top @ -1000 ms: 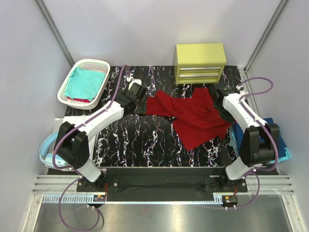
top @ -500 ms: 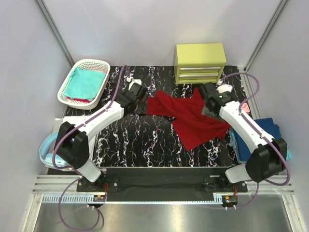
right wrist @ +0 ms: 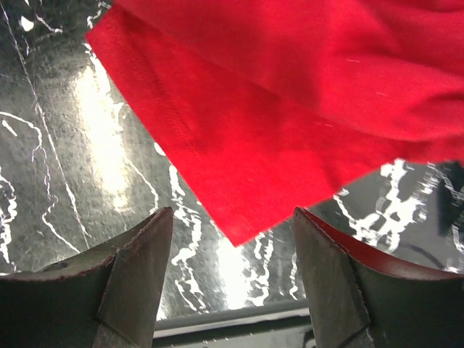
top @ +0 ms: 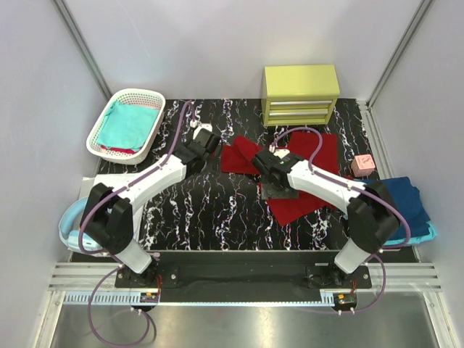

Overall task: Fold and stack the t-shirts
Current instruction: Flatten out the tshirt

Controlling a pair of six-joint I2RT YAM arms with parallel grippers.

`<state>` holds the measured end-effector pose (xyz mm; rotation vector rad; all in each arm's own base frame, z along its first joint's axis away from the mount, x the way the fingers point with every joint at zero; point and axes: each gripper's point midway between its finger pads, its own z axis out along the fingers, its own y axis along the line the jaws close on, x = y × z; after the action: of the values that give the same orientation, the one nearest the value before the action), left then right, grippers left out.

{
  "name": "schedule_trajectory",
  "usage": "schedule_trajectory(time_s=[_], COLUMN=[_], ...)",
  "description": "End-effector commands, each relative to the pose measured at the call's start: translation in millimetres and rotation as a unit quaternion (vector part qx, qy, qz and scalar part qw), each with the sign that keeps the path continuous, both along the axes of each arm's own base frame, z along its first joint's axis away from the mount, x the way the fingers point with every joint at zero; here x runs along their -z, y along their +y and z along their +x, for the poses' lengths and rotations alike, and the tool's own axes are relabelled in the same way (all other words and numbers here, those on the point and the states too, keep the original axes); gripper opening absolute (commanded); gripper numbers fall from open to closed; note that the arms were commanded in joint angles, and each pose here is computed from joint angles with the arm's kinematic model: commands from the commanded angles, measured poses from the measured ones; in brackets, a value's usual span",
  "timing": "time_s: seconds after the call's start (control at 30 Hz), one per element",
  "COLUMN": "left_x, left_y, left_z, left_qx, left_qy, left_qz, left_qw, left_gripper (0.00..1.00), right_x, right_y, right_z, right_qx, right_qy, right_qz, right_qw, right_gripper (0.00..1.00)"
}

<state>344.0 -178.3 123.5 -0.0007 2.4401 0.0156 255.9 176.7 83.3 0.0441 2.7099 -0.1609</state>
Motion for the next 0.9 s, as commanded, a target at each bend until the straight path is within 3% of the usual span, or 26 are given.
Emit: schedule_trajectory(time_s=[0.0,0.4,0.87], left_x=[-20.2,-13.9,-10.9], left_y=[-0.2,9.2,9.2], left_z=[0.1,-8.1,-8.2], left_qx=[-0.007,-0.019,-0.016], left_qy=[-0.033,-0.03,-0.027], left_qz=[-0.03,-0.033,-0.029], left_qw=[0.999,0.999,0.999], left_gripper=[0.79,0.8,0.8], right_x=[16.2,50.8,69.6], right_y=[25.7,67.1,37.7], right_z=[9.0,-7.8,-9.6], right_qx=[-0.031,-0.076,-0.04], right_qy=[0.01,0.044,0.037], right_qz=[0.018,0.019,-0.044], right_qw=[0.999,0.996,0.998], right_gripper=[0.73,0.69,0.54])
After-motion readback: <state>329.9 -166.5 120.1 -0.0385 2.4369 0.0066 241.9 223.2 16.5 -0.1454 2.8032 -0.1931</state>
